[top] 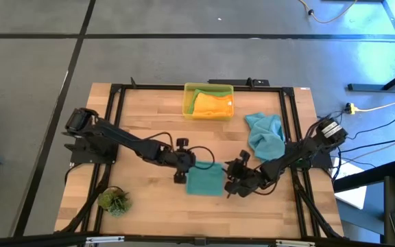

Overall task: Fold microfiber towels
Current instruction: Fold the left blue microfiber cloth, then put the left blue microfiber cloth into the yellow bin

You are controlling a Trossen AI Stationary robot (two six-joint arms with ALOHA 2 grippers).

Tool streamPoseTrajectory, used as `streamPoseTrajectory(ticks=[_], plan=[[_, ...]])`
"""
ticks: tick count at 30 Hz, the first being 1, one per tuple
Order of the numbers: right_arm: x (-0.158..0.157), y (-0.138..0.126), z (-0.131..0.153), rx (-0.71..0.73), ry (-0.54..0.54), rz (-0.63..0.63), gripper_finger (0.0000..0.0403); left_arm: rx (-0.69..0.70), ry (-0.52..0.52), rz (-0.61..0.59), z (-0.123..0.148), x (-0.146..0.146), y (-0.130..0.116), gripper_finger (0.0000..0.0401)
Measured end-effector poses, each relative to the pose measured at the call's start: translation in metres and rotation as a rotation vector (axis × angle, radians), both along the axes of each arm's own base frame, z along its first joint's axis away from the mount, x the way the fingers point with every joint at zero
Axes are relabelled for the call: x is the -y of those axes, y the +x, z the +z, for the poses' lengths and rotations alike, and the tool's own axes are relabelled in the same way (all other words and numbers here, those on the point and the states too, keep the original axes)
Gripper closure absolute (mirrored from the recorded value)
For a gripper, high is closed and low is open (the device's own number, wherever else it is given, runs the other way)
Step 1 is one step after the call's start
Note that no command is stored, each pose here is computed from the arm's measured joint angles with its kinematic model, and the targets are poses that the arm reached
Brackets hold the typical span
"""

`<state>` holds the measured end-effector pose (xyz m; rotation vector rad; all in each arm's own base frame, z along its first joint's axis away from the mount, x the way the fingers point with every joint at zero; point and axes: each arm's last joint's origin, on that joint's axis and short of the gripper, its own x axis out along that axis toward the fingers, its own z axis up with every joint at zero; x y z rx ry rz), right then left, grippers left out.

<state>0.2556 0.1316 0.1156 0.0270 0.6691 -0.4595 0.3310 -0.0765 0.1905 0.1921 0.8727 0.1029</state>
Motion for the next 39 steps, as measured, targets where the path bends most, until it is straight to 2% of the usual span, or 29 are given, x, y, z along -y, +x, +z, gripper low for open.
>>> streamPoseTrajectory(ticks=[4,8,12,19,26,39], plan=[[0.001,-0.008,0.016,0.008,0.004,-0.005,0.026,0.082,-0.041,-0.013,0.017,0.007,-0.003,0.0275],[0.0,-0.017,0.031,0.034,0.034,-0.013,0.026,0.098,-0.082,-0.085,0.019,0.028,-0.008,0.0276],[-0.007,-0.024,0.042,0.055,0.04,0.031,0.026,0.117,-0.093,-0.14,0.017,0.053,-0.013,0.0277],[-0.016,-0.029,0.049,0.073,-0.1,0.12,0.026,0.233,-0.068,-0.178,0.024,0.086,-0.022,0.0278],[-0.015,-0.022,0.055,0.113,-0.182,0.139,0.026,0.252,-0.081,-0.174,0.025,0.098,-0.028,0.0278],[-0.015,-0.015,0.06,0.144,-0.209,0.175,0.026,0.237,-0.092,-0.181,0.025,0.092,-0.025,0.0276]])
